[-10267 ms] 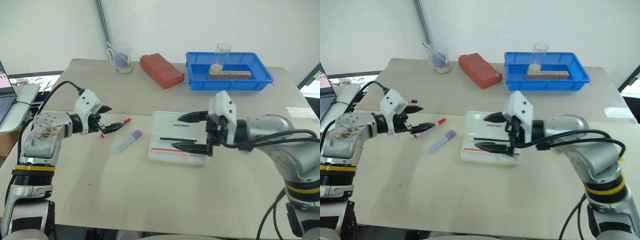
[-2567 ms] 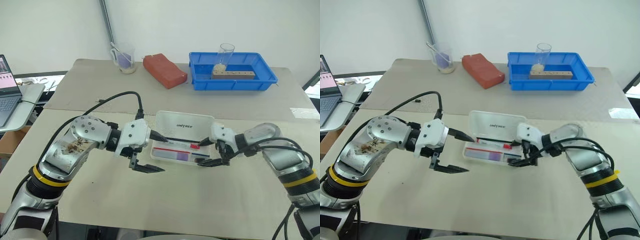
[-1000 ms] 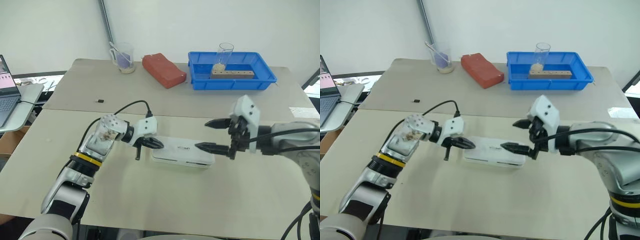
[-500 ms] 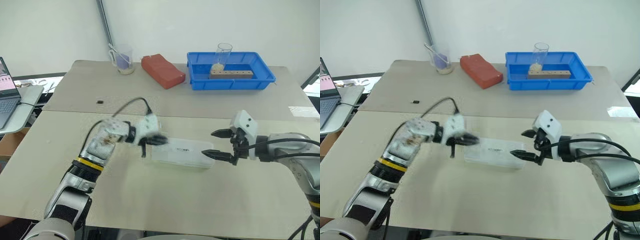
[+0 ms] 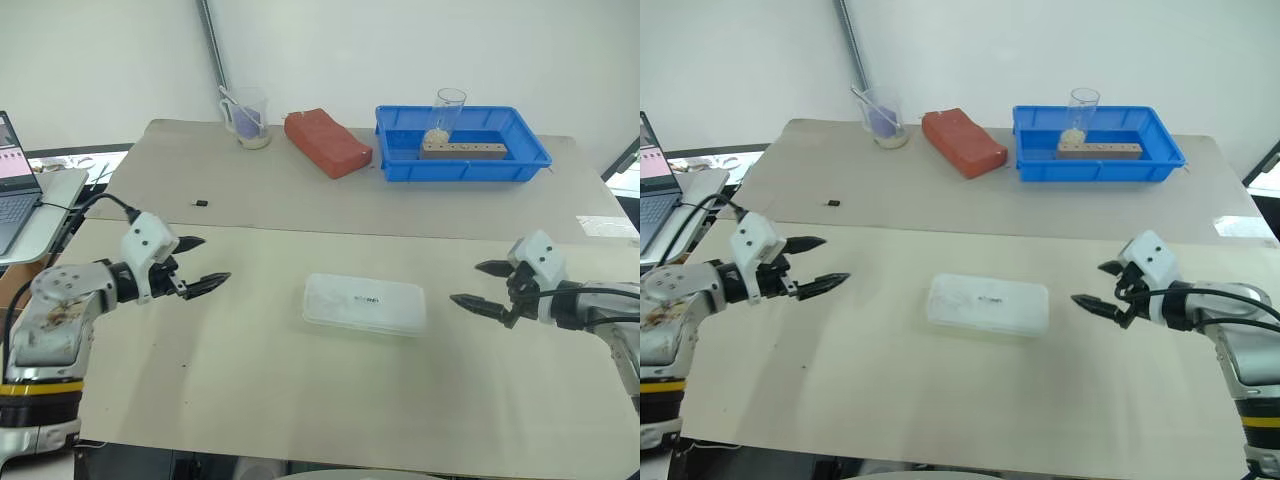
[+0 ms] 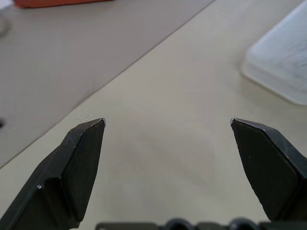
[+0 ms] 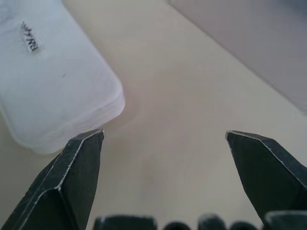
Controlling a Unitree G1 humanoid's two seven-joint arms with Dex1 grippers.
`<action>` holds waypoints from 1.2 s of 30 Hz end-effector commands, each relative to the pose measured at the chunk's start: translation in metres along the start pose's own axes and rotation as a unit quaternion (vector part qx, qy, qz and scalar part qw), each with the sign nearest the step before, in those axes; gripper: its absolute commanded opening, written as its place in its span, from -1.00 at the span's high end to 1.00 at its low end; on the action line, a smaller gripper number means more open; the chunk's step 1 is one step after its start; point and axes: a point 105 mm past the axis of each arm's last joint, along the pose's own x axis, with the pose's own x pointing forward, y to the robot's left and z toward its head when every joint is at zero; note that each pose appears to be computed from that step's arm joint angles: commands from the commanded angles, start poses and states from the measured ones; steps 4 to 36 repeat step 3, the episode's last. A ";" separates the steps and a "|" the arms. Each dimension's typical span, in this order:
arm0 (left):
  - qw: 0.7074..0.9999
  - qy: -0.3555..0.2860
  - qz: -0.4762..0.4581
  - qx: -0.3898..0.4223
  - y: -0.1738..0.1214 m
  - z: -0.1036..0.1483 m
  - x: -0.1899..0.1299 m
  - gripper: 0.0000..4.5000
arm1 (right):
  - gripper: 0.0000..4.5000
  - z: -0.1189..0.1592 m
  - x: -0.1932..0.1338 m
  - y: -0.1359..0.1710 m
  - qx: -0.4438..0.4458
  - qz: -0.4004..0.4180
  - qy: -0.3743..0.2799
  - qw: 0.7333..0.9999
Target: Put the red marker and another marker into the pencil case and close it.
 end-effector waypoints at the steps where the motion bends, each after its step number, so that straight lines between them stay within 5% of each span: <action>1: 0.999 -0.011 0.033 0.026 0.005 0.010 -0.006 -0.98 | -1.00 0.011 -0.005 -0.006 -0.016 -0.026 -0.020 0.999; 36: 0.999 -0.013 0.034 0.019 0.006 0.009 -0.005 -0.98 | -1.00 0.013 -0.004 -0.007 -0.015 -0.031 -0.025 0.999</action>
